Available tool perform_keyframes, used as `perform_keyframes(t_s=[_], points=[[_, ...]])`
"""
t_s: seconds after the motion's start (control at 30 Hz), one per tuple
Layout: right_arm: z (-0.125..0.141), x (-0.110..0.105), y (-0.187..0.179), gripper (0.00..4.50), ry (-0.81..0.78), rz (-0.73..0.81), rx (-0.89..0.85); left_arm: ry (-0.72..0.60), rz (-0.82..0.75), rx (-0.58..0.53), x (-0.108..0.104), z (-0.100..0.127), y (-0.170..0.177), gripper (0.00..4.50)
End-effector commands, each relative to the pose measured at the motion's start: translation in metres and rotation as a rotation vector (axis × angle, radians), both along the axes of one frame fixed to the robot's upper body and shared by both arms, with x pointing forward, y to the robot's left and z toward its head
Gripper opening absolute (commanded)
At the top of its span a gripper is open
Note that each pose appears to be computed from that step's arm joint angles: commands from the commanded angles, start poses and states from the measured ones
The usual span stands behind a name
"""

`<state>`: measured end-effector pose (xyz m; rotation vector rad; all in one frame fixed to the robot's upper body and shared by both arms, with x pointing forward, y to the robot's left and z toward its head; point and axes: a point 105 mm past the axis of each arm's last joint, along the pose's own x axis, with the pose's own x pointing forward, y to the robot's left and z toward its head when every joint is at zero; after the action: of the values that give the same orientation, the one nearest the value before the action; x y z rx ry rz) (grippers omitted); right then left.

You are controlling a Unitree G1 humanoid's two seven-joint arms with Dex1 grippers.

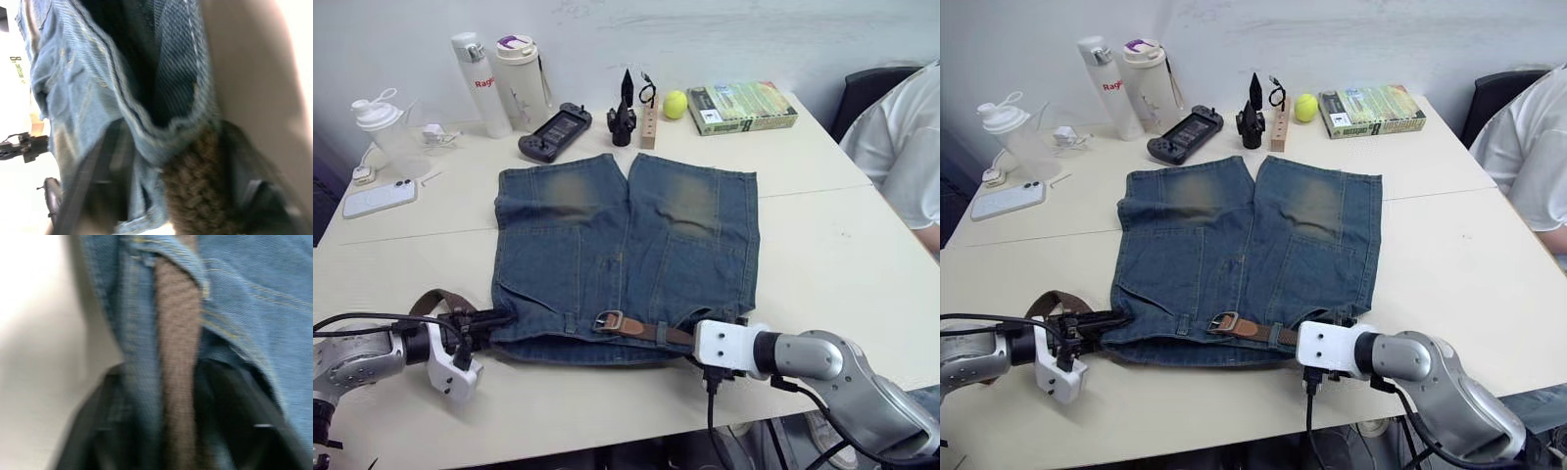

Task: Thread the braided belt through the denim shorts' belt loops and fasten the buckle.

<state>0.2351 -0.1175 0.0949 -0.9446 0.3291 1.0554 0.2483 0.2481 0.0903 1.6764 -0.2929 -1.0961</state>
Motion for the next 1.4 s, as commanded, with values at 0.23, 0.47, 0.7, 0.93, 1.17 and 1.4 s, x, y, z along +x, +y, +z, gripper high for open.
perform_keyframes(t_s=[0.23,0.47,0.7,0.93,1.17,1.4], points=[[0.018,0.008,-0.01,4.47,0.031,-0.041,0.052,0.438,0.038,0.073,-0.052,-0.016,-0.002,4.18],[0.065,-0.002,0.01,4.47,0.173,0.084,0.334,0.809,0.117,-0.214,-0.069,0.027,-0.027,4.18],[0.1,-0.009,0.013,4.47,0.368,0.151,0.518,0.904,0.244,-0.531,-0.029,0.068,-0.031,4.18],[0.09,0.097,0.001,4.47,0.144,-0.3,0.564,0.843,0.505,-0.82,0.043,0.062,-0.013,4.18],[0.047,0.128,-0.009,4.47,0.158,-0.424,0.463,0.86,0.67,-0.847,0.076,0.038,0.001,4.18],[0.012,0.124,-0.017,3.98,0.275,-0.44,0.337,0.879,0.715,-0.732,0.086,0.013,-0.006,3.62]])
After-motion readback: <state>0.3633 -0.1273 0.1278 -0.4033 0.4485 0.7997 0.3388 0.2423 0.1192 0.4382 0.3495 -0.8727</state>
